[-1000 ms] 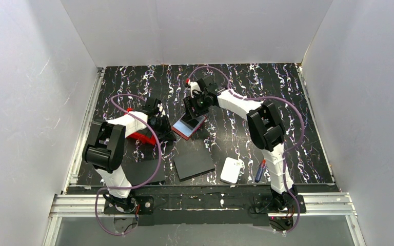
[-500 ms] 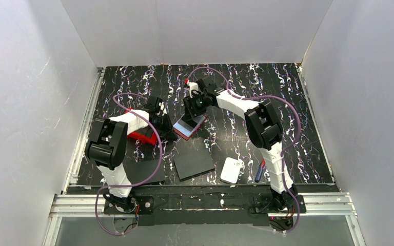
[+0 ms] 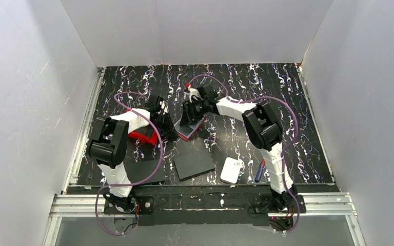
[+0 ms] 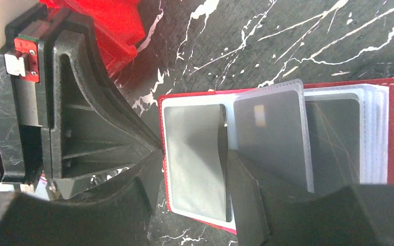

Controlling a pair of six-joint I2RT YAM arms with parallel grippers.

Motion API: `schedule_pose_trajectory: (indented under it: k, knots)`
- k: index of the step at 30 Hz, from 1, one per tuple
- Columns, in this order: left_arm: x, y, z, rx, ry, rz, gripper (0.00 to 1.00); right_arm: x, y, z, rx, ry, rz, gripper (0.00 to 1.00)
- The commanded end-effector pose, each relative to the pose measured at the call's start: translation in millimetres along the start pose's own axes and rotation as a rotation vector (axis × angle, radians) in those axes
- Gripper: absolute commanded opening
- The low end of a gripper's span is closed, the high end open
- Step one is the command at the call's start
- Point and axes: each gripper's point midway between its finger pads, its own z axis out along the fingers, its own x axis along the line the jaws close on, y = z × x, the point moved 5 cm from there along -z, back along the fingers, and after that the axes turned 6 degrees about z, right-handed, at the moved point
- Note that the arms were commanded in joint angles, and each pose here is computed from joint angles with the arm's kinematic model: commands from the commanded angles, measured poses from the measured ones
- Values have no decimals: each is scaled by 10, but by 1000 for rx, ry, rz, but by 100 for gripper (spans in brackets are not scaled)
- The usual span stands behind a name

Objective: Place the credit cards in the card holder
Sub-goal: Insert the credit card into the card slot.

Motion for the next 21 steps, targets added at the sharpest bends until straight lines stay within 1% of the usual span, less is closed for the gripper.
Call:
schedule_pose_trajectory:
  k: [1,4,6,10,12,14,16,18,20,21]
  knots:
    - [46,-4,13,0,38,10,7,271,71,-139,8,27,22,60]
    - [18,-17,-51,-7,29,20,8,350,250,-328,-6,-42,-26,62]
    - [-3,-33,-99,-7,17,33,11,372,291,-454,-10,-108,-56,65]
    - [-71,-62,-220,-8,-16,64,18,359,327,-773,-59,-263,-131,78]
    - [-114,-75,-293,-9,-35,80,21,348,315,-872,-76,-288,-165,82]
    - [-163,-90,-377,-9,-56,94,24,389,278,-945,-85,-287,-251,84]
    - [-225,-102,-509,-12,-72,112,25,456,224,-983,-186,-294,-429,89]
    - [-298,-119,-703,-36,-86,140,28,536,150,-1035,-317,-260,-573,92]
    - [-370,-130,-913,-63,-93,161,30,569,136,-1062,-379,-240,-614,93]
    - [-406,-143,-1053,-82,-93,173,33,568,131,-1047,-381,-237,-622,93]
